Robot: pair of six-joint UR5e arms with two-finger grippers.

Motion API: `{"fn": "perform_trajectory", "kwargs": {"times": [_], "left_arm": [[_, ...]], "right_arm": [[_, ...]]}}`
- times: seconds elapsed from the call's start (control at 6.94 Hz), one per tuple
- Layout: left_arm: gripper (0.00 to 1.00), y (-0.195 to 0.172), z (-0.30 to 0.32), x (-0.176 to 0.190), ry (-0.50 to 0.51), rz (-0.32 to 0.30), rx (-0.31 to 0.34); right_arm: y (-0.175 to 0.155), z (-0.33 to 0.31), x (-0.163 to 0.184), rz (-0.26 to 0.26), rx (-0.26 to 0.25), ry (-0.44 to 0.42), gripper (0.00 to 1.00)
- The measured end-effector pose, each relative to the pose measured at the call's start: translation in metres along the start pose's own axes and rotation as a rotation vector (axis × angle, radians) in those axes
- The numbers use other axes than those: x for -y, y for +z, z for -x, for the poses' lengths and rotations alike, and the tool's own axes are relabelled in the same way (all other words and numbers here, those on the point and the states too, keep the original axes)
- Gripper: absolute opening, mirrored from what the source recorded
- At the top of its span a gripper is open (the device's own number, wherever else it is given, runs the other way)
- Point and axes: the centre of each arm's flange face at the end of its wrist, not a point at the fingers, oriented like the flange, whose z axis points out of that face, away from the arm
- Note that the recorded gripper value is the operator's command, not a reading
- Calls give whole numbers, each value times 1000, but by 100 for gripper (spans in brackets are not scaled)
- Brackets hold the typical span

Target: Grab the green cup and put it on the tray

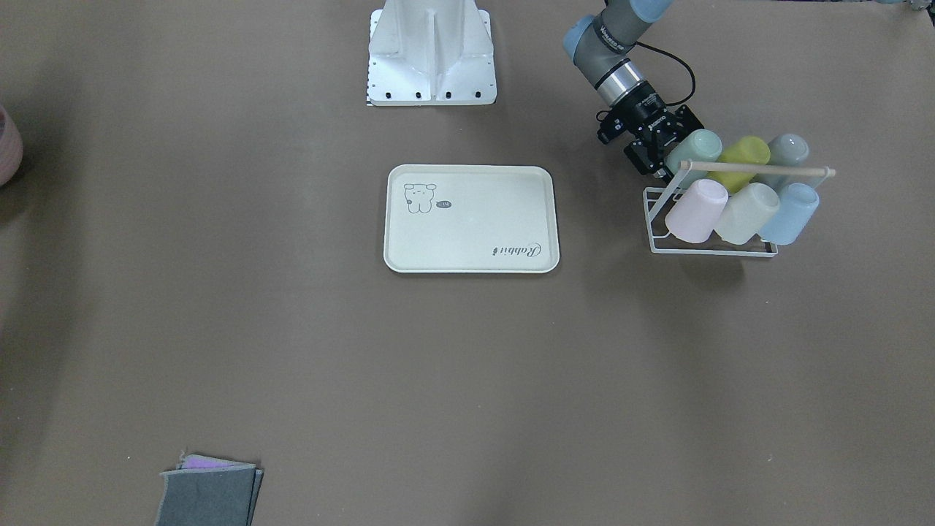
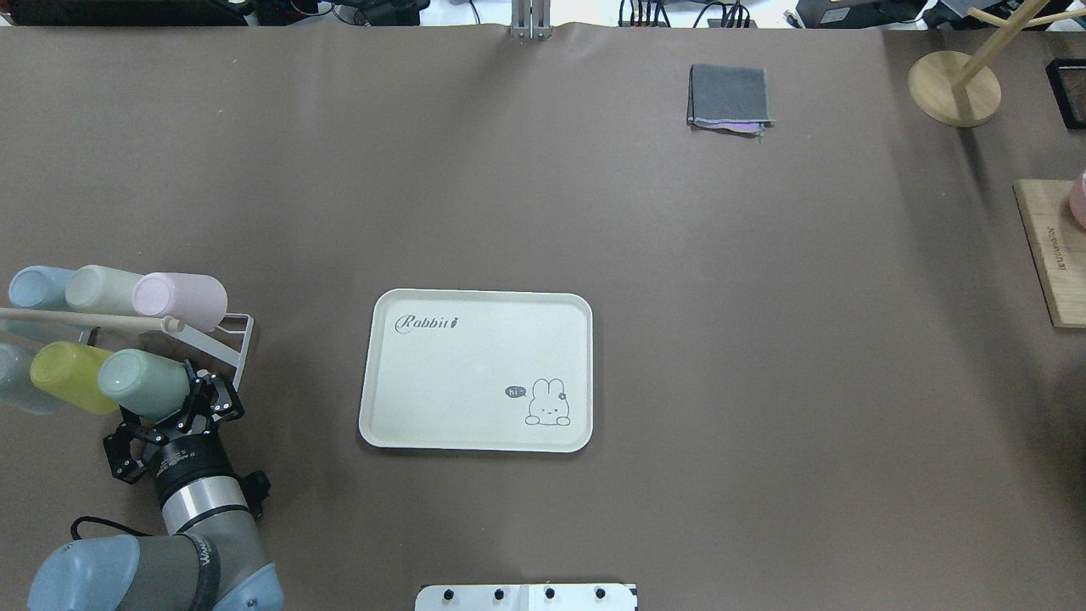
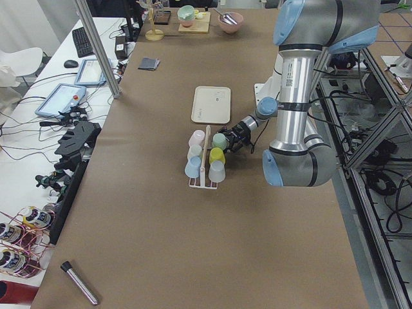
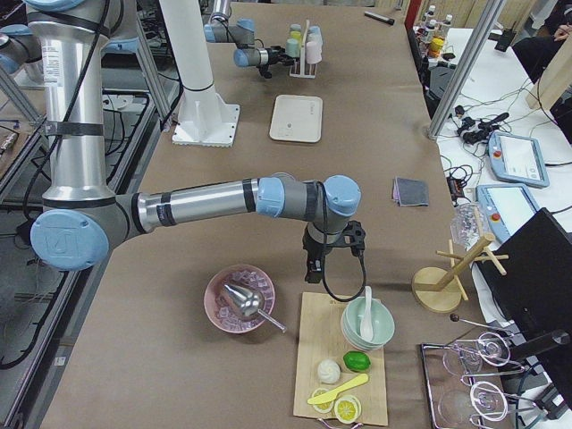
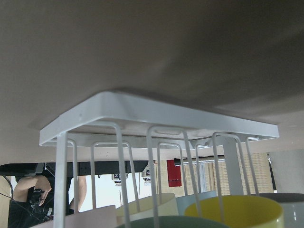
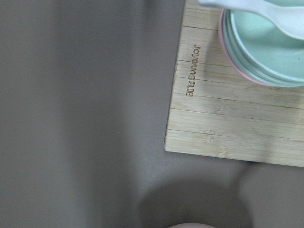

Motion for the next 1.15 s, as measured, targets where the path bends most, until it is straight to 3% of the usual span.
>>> {"fn": "perform_trajectory", "kwargs": {"times": [0.58,1.15], "left_arm": [[73,0,5,-5,1,-1,-2],[73,0,9,-24,-36,-11,-2]], "right_arm": [[12,-33,-3,17,-14,55,100],[10,-38,-8,14,-8,75,100]]}}
